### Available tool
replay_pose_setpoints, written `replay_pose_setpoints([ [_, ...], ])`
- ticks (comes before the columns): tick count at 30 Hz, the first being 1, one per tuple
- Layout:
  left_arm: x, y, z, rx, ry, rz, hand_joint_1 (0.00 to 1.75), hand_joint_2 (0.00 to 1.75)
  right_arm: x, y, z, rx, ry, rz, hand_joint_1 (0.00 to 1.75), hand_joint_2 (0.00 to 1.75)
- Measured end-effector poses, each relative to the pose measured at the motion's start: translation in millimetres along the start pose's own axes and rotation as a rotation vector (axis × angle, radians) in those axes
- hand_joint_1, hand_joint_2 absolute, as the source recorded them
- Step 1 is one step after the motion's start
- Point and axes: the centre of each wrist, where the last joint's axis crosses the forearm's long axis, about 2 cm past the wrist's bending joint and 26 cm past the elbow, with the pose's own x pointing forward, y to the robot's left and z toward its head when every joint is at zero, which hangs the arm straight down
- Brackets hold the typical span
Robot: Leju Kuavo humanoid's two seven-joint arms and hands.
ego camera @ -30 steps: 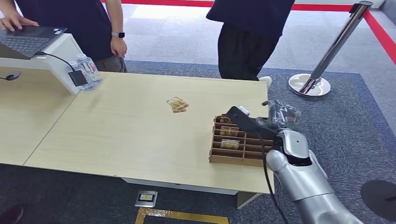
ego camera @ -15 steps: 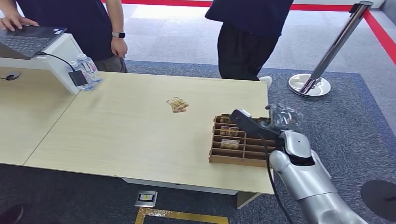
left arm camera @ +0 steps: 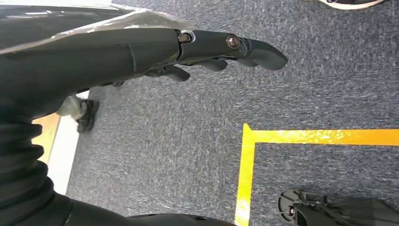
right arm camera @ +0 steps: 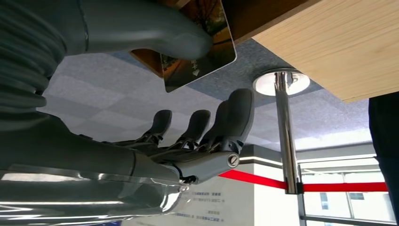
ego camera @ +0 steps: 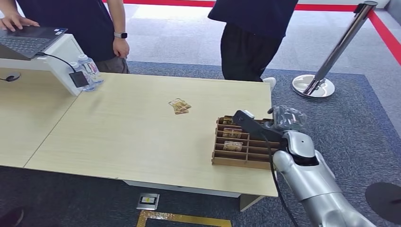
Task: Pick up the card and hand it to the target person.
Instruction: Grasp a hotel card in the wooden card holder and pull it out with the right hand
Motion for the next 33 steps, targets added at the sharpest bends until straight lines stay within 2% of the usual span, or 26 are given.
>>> replay_pose_setpoints([
  [2,0.0,0.0,0.0,0.0,-0.001,0.0,0.0,1.75,-0.2,0.4,-0.3,0.005,0.001,0.002,1.17,1.75],
  [4,-0.1,0.1,-0.1,0.0,-0.002,0.0,0.0,1.75,-0.6,1.1,-0.4,0.01,0.002,0.003,1.21,1.75],
  [8,-0.1,0.1,-0.1,0.0,-0.003,0.0,0.0,1.75,-0.7,1.3,-0.6,0.013,0.002,0.004,1.41,1.75],
  [12,-0.1,0.2,-0.1,0.0,-0.006,0.0,0.0,1.75,-0.9,1.2,-1.0,0.015,0.002,0.005,1.5,1.75],
  [20,-0.2,0.5,-0.3,0.003,-0.007,-0.001,0.0,1.75,-1.1,0.0,-3.0,0.018,-0.005,0.005,1.47,1.75],
  [29,-0.2,0.6,-0.3,0.004,-0.008,-0.001,0.0,1.75,-0.8,-1.4,-3.9,0.016,-0.027,-0.004,1.75,1.75],
  [33,-0.3,0.5,-0.3,0.004,-0.01,-0.001,0.0,1.75,1.3,-5.7,-3.5,0.003,-0.051,-0.019,1.75,1.75],
])
